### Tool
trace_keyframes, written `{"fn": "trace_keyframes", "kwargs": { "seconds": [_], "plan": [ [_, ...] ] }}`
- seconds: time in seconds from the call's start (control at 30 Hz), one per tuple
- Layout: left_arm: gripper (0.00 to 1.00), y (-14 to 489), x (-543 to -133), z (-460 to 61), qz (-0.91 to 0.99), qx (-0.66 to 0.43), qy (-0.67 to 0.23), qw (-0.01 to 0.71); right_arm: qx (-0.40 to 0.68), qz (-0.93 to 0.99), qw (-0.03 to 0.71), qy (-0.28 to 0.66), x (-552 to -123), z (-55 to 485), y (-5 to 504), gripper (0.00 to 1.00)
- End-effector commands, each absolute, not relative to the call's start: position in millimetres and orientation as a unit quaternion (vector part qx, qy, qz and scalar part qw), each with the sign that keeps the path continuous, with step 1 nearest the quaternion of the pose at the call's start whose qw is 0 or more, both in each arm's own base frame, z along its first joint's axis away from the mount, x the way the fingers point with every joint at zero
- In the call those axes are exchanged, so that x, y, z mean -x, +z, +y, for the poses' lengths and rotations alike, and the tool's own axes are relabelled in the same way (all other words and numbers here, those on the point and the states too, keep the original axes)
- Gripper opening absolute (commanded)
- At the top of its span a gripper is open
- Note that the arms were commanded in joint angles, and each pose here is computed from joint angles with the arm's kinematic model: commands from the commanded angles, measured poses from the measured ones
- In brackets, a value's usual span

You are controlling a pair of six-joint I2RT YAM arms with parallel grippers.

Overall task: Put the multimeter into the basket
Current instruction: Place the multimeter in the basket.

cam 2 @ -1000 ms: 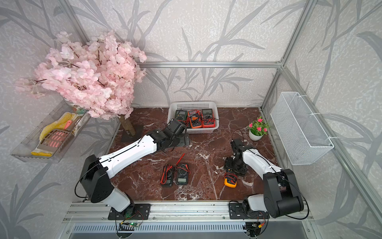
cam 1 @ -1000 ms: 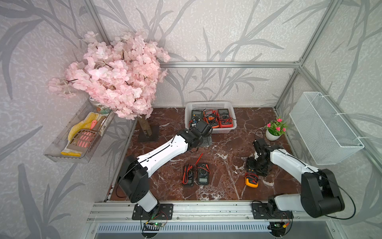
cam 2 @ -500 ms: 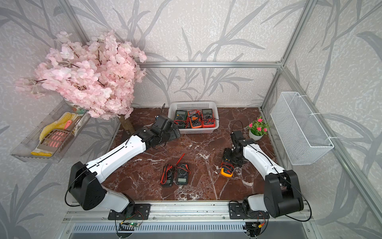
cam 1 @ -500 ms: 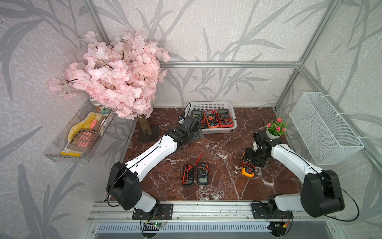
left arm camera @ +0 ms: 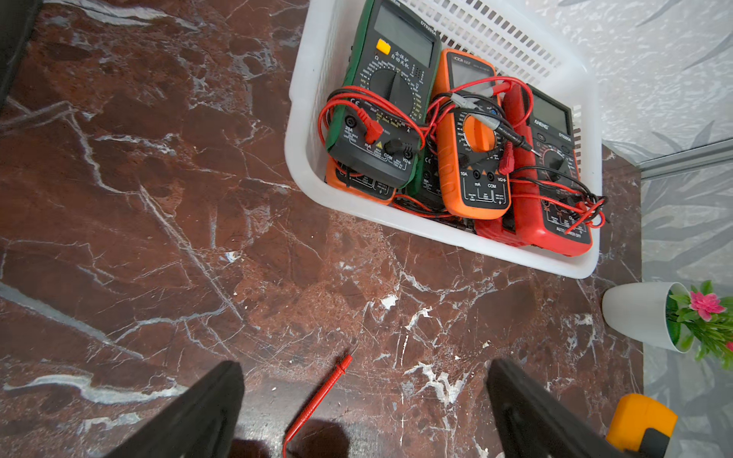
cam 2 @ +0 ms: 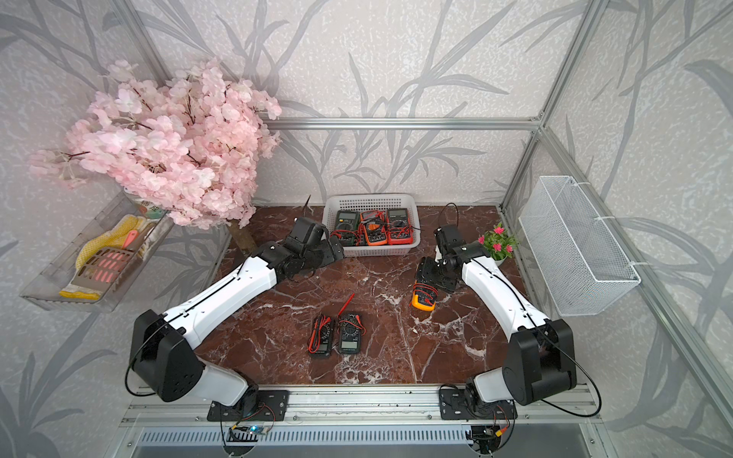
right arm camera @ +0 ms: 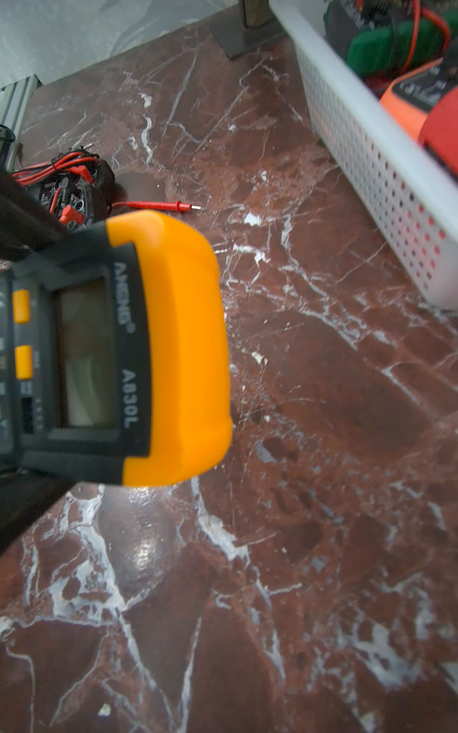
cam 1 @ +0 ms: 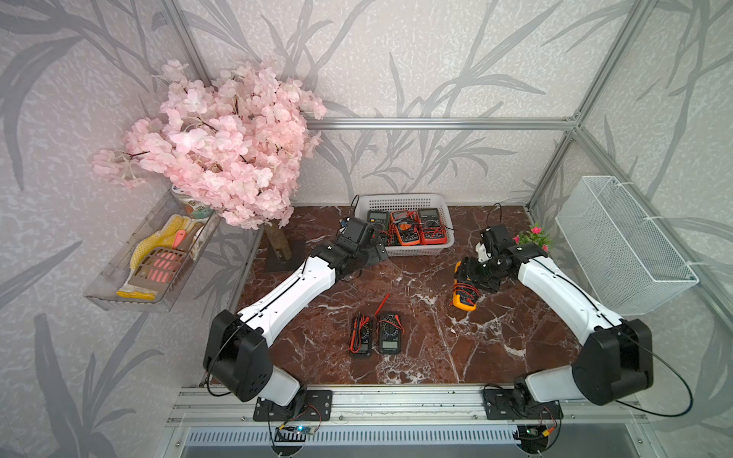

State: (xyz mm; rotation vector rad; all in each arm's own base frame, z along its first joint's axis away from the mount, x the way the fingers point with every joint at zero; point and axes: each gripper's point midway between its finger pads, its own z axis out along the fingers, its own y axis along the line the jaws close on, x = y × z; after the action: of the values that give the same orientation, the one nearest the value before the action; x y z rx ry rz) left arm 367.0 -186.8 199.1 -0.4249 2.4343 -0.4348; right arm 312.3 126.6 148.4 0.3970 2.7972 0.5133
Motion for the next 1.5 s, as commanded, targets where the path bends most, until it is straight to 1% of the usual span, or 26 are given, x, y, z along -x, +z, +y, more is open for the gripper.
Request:
{"fn": "trace_keyframes", "kwargs": {
  "seconds": [0.0, 0.4, 0.53, 0.93, 1.2, 1.33, 1.47],
  "plan": [
    [1.0, 213.6, -373.0, -192.1, 0.923, 0.134, -0.178, 0.313, -0.116, 0.965, 0.147, 0.181, -324.5, 137.4, 167.4, 0.63],
    [1.0, 212.9, -381.7, -197.7, 0.938, 0.079, -0.176, 0.289, -0.073, 0.961, 0.192, 0.188, -384.0, 161.7, 211.2, 0.63],
    [1.0, 209.4, -383.8, -197.9, 0.941, 0.068, -0.17, 0.284, -0.053, 0.96, 0.202, 0.185, -406.4, 168.9, 217.7, 0.63],
    [1.0, 200.0, -384.2, -188.9, 0.946, 0.07, -0.144, 0.28, -0.011, 0.953, 0.272, 0.135, -489.2, 175.2, 240.4, 0.63],
    [1.0, 194.3, -380.8, -186.5, 0.95, 0.07, -0.137, 0.271, -0.004, 0.951, 0.295, 0.097, -539.6, 176.9, 233.0, 0.63],
    [1.0, 190.6, -376.7, -188.0, 0.953, 0.068, -0.139, 0.259, -0.016, 0.948, 0.303, 0.096, -555.5, 174.9, 223.2, 0.63],
    [1.0, 187.4, -372.0, -186.2, 0.956, 0.069, -0.137, 0.251, -0.02, 0.948, 0.301, 0.101, -562.5, 177.9, 211.5, 0.63]
  ]
}}
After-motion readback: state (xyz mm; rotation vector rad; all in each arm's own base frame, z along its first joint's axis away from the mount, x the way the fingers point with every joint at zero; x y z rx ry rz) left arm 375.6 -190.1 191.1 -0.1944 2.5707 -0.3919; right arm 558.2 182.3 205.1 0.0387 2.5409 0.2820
